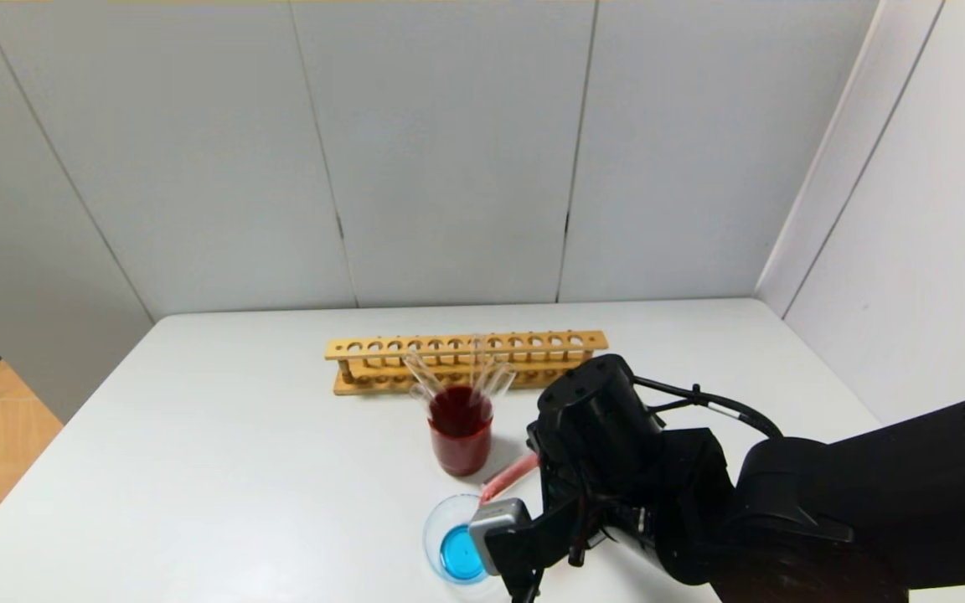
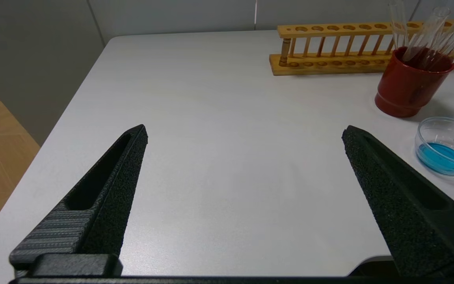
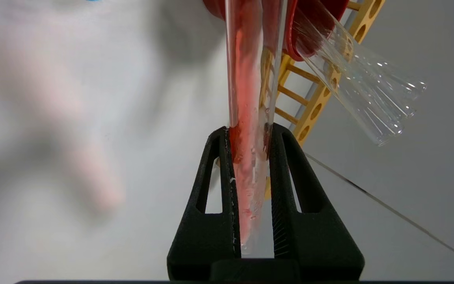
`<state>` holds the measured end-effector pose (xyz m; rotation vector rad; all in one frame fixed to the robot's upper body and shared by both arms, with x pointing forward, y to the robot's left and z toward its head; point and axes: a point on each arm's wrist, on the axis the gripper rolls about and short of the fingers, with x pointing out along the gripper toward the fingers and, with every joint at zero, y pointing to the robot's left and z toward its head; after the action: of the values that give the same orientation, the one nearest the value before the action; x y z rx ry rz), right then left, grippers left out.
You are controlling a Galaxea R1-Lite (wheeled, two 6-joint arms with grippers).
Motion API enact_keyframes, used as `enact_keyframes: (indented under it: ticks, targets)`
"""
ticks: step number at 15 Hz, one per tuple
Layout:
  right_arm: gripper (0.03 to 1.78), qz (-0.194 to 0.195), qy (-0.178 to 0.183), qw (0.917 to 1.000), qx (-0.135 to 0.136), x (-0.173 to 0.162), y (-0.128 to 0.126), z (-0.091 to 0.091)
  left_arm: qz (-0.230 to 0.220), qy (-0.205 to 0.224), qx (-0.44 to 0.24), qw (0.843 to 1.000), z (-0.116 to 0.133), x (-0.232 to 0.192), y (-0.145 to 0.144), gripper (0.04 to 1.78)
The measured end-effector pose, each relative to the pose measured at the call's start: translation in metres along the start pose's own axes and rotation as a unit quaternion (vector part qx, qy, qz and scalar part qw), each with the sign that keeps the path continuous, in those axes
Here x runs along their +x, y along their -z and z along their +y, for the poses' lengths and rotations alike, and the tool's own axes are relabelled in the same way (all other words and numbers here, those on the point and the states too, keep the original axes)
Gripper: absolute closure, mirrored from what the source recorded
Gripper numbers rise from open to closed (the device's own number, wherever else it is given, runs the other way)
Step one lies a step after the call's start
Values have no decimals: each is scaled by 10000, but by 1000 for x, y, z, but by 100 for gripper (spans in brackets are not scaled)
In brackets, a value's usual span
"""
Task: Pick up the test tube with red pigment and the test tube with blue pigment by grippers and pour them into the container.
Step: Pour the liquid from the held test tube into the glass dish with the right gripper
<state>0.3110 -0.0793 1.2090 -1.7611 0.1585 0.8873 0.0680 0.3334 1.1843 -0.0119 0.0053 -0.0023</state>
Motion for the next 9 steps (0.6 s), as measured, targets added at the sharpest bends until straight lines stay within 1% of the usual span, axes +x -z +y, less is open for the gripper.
enact_keyframes:
  ticks: [5,9]
  targets:
    - [149,11,15,10000,-10,2,-1,-2,0,3,0,10000,0,0,0,7]
    - [149,126,89,9997,-176,3,-2,-5,1,1,2,10000,0,0,0,7]
